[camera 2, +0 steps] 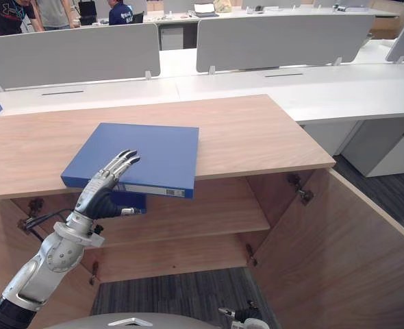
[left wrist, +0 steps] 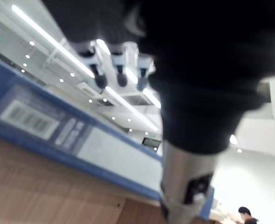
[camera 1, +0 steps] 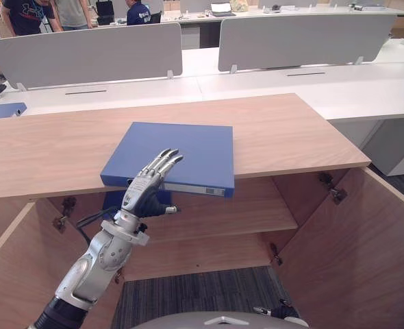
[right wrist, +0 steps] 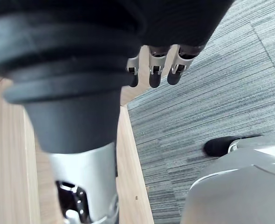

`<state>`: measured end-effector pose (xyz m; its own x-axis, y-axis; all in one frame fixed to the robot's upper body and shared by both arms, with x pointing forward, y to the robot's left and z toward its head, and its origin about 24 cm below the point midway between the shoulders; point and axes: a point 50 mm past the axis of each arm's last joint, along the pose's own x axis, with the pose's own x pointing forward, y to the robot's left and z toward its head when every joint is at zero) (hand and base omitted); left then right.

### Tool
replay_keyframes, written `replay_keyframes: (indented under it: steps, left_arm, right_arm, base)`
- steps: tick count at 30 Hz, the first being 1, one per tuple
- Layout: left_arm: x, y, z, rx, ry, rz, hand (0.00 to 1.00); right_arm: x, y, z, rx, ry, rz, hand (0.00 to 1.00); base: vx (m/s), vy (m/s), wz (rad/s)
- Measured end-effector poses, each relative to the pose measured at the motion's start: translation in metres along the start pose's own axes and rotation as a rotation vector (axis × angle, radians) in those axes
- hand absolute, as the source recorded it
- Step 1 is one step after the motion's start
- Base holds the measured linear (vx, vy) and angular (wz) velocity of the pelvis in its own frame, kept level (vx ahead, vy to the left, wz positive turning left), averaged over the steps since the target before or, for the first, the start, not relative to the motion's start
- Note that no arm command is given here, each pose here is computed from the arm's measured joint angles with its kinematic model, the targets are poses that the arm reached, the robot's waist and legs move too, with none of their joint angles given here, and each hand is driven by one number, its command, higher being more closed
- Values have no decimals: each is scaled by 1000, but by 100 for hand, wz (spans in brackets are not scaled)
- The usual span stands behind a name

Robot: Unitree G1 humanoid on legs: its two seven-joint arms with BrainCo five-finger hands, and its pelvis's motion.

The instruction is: Walk over to the cabinet, pick up the folder, carry it to the office cabinet, place the folder inside the office cabinet, then close the office cabinet door

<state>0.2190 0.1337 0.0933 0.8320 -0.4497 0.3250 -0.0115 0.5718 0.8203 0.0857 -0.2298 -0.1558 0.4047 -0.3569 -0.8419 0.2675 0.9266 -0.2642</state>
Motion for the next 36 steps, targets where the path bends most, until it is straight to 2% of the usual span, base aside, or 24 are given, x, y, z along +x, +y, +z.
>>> replay_keyframes:
  steps: [8,16,17,36]
  left_arm:
    - [5,-8,-8,166,12,-22,0]
    - [18,-17,-5,201,10,16,0]
    - [19,-18,-4,197,12,21,100]
    - [38,-15,11,174,-38,132,100]
  right_arm:
    - [1,2,6,1,-15,3,0]
    - [1,2,6,2,-16,4,0]
    - [1,2,6,2,-15,4,0]
    - [1,3,6,7,-13,4,0]
  base:
    - [0,0,0]
    - [0,0,0]
    - [0,0,0]
    - [-9,-12,-1]
